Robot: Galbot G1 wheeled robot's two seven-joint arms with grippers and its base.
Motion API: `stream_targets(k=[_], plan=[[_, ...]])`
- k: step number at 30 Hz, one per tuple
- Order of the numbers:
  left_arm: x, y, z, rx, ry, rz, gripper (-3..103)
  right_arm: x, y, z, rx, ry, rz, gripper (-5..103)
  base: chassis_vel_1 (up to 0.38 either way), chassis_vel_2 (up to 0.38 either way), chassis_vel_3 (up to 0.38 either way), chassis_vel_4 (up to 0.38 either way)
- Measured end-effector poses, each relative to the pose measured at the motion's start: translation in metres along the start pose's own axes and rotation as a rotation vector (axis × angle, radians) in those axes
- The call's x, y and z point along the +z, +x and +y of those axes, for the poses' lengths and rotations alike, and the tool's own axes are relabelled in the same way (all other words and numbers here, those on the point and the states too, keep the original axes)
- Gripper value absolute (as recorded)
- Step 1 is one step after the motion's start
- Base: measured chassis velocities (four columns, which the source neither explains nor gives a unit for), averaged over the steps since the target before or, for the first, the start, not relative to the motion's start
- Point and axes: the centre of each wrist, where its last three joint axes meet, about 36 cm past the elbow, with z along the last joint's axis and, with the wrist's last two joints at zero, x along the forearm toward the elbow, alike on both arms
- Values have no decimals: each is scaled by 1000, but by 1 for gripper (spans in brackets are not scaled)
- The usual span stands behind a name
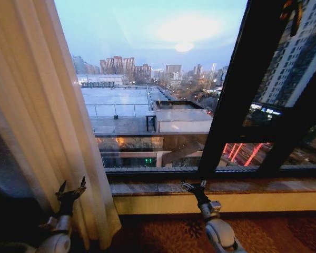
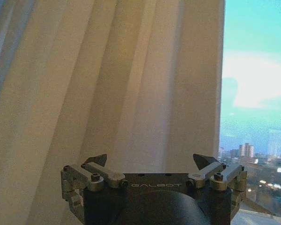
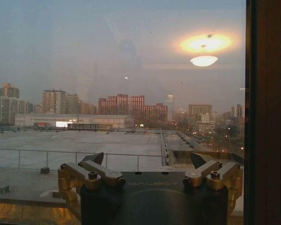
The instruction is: Open the curtains by pulling them apart, changing their state from closed to fully open.
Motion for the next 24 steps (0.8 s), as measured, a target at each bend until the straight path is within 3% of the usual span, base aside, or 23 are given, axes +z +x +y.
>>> stream_targets(k=[24], plan=[[0, 1, 1, 10, -6, -2, 100, 0, 0, 0, 0, 0, 0, 100, -2, -3, 1, 6]])
